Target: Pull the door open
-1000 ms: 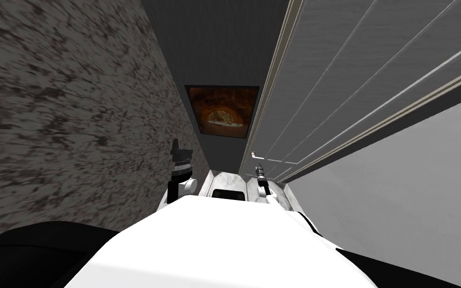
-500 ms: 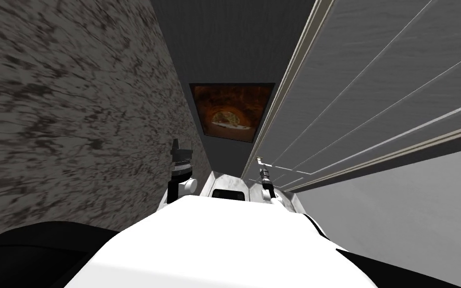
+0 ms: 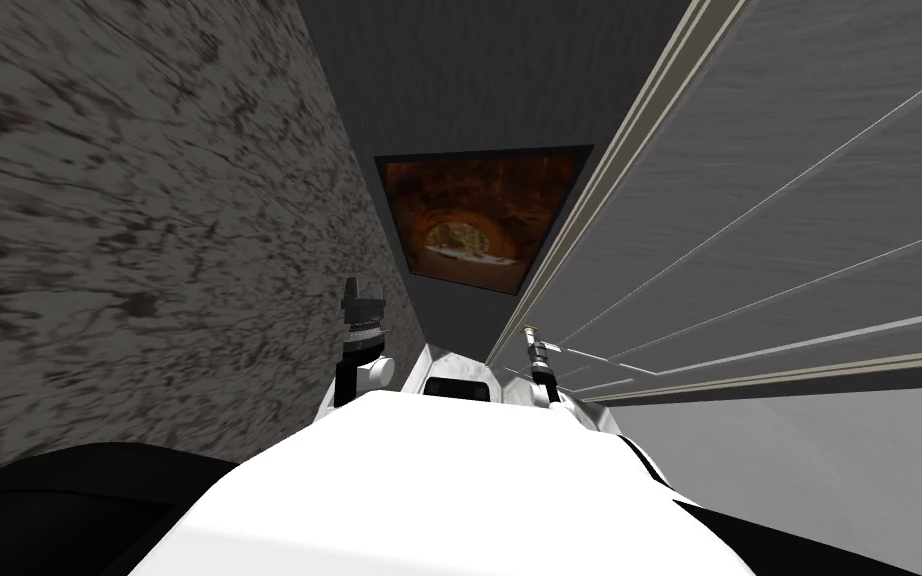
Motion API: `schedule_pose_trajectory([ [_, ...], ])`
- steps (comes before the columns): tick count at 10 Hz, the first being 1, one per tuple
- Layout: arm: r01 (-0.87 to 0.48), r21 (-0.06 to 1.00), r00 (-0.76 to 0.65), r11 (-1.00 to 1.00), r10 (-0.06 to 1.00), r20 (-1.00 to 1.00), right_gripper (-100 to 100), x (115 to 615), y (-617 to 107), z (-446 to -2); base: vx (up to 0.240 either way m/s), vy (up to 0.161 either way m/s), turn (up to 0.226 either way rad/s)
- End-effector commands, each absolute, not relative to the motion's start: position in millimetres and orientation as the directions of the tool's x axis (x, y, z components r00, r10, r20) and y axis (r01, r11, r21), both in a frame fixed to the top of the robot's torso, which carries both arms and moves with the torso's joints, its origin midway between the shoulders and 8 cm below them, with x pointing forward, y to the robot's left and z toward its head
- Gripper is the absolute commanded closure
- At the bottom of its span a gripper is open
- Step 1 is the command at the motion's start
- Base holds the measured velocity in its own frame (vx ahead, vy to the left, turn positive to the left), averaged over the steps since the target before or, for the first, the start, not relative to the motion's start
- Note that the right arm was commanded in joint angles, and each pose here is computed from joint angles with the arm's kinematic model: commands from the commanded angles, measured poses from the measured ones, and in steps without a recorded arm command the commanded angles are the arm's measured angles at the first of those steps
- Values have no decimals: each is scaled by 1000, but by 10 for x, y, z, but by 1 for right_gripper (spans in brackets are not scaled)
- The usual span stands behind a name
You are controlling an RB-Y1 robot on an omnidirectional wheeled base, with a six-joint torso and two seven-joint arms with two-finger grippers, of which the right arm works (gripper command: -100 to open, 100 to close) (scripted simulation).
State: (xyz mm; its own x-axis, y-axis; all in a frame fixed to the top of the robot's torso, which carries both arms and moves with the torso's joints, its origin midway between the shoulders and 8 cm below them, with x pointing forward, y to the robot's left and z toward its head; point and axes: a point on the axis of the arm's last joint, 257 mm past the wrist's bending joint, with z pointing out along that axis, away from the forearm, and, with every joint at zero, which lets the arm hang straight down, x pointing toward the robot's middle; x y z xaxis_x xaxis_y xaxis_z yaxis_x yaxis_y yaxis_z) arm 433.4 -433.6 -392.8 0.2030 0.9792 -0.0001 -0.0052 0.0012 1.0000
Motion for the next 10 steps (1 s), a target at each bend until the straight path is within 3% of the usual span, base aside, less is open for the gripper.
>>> schedule_pose_trajectory([
  [1,-4,1000,203,1,979,0,100,4331,-4334,-3932,-30,2,-7],
  [5,-4,1000,203,1,979,0,100,4331,-4334,-3932,-15,2,2],
  [10,-3,1000,134,2,991,-2,100,4259,-4274,-3930,-181,-41,88],
])
